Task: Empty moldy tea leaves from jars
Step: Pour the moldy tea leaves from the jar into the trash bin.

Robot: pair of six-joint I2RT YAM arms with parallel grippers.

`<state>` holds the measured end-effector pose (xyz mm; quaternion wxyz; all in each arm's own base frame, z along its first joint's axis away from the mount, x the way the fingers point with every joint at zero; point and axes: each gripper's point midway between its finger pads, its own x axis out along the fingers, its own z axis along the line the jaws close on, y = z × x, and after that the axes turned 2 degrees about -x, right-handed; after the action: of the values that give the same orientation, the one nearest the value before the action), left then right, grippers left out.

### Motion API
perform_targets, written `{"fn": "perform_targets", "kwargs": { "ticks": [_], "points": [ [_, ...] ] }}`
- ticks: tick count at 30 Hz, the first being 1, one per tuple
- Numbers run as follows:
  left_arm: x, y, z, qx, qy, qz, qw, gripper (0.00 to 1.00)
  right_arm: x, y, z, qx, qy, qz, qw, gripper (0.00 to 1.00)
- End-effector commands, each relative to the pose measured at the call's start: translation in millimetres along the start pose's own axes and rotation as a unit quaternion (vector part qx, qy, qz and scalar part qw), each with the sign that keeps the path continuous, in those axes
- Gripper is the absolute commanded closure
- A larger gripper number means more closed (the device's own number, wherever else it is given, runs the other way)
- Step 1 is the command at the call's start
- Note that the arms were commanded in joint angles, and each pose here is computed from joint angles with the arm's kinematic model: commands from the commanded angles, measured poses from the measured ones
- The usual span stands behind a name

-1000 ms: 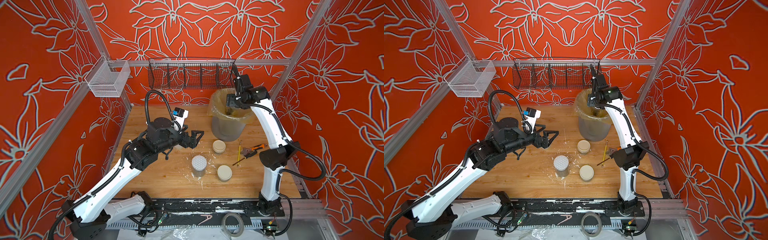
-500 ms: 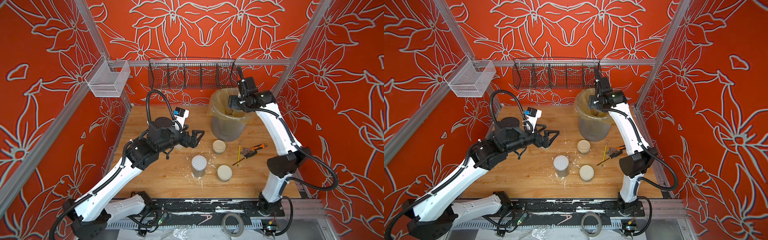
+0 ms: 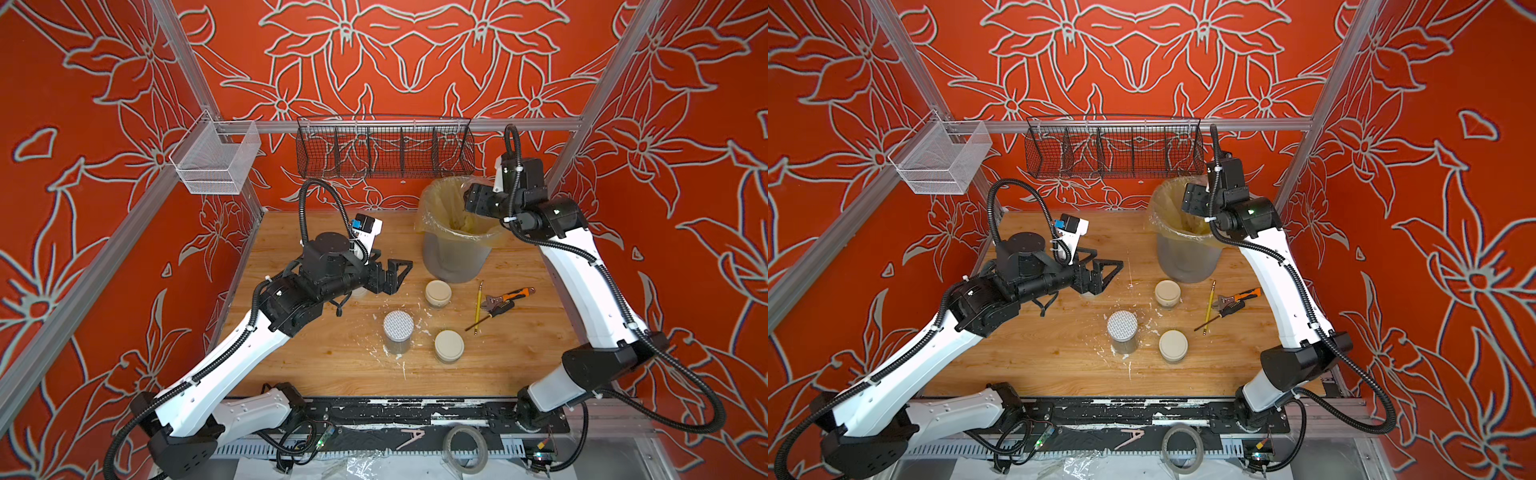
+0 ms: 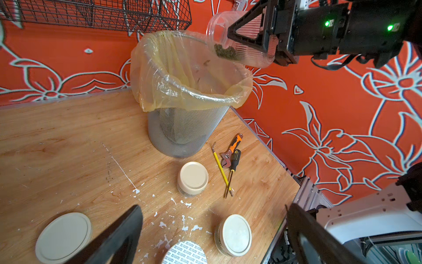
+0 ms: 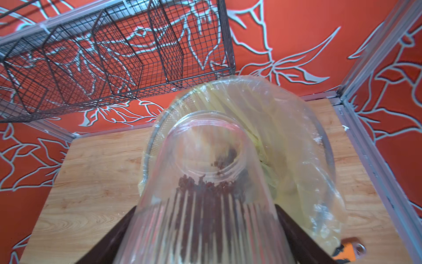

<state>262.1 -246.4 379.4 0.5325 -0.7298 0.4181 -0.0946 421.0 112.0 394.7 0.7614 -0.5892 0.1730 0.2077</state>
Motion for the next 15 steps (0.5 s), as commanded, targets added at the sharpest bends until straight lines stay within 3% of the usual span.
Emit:
{"fn": "perform_targets", "kwargs": {
  "ticks": [1,6,15],
  "points": [
    [-1,-5,-11,0.016,0.028,-0.014,0.999,0.02,-17,-33,7,0.018,-0.025,-0.07,0.997,0.9],
    [-2,-4,-17,0.03,0.048,-0.015,0.998,0.03,6,-20,-8,-0.003,0.034,-0.03,0.999,0.91],
    [-5,-4,-16,0.036,0.046,-0.021,0.998,0.03,52,11,-8,-0.025,0.059,0.062,0.996,0.91]
  ]
}}
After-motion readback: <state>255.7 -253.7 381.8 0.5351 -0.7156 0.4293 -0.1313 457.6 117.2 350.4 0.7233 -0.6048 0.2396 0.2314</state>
